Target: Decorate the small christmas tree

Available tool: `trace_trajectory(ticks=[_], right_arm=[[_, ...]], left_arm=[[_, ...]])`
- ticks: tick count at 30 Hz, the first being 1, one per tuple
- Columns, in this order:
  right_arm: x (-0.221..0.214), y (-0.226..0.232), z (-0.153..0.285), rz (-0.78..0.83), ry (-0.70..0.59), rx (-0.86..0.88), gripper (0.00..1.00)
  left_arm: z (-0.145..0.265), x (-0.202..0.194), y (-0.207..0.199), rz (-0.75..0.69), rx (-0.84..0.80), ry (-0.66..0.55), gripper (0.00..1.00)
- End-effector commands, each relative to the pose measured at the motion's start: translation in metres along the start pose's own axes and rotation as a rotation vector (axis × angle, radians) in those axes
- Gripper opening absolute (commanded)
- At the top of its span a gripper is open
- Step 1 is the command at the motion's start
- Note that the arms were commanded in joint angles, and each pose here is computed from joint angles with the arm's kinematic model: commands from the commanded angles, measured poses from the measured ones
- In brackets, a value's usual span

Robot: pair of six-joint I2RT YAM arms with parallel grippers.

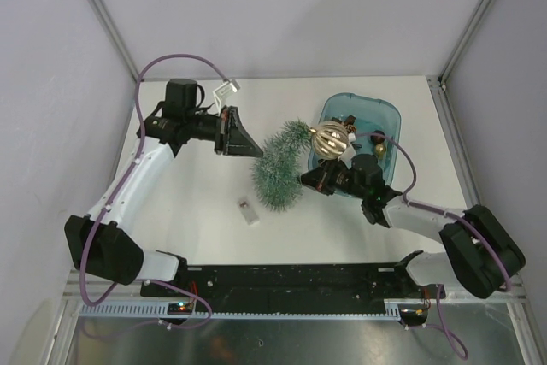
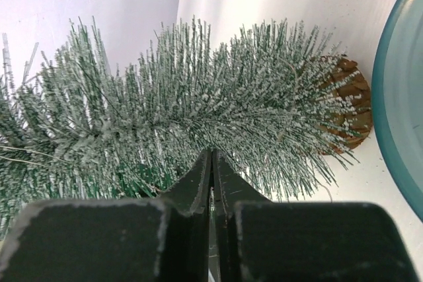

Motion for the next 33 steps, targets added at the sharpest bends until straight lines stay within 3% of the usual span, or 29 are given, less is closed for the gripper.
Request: trace_trajectory(ticks=[1,5,13,18,23,29,33], right_arm=[[0.007,0.017,-0.012,0.043,0.036,0.093,0.05],[0.013,0.019,-0.021,0.047,0.080,0.119,0.16],[0.034,0.013,-0.017,0.063,0.088,0.085,0.50],[0.047,0.008,0.000,0.091,0.066,0.016,0.64],[0.060,0.003,0.025,0.100,0.033,-0.052,0.69],[0.091,0.011,0.063,0.129,-0.092,-0.113,0.70],[0.122,0.004,0.086,0.156,-0.231,-0.314,0.70]], left_arm=[[0.003,-0.002,-0.004,-0.046,0.041,-0.004,0.01],[0.004,-0.004,-0.003,-0.044,0.068,-0.002,0.00],[0.015,-0.008,0.009,-0.014,0.154,-0.017,0.00],[0.020,-0.008,0.015,-0.011,0.215,-0.022,0.00],[0.021,-0.005,0.017,-0.012,0.243,-0.025,0.00],[0.020,0.000,0.019,-0.010,0.250,-0.035,0.00],[0.016,0.004,0.020,-0.011,0.253,-0.040,0.00]])
Point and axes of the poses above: each gripper's point midway between its finger pads, its own z axis back along the fingers, its own y axis along the line the jaws close on, x = y × z, the point moved 8 cm from there along z, back along the fingers, and after that the axes turned 8 degrees about -z, right-handed, at the moved point
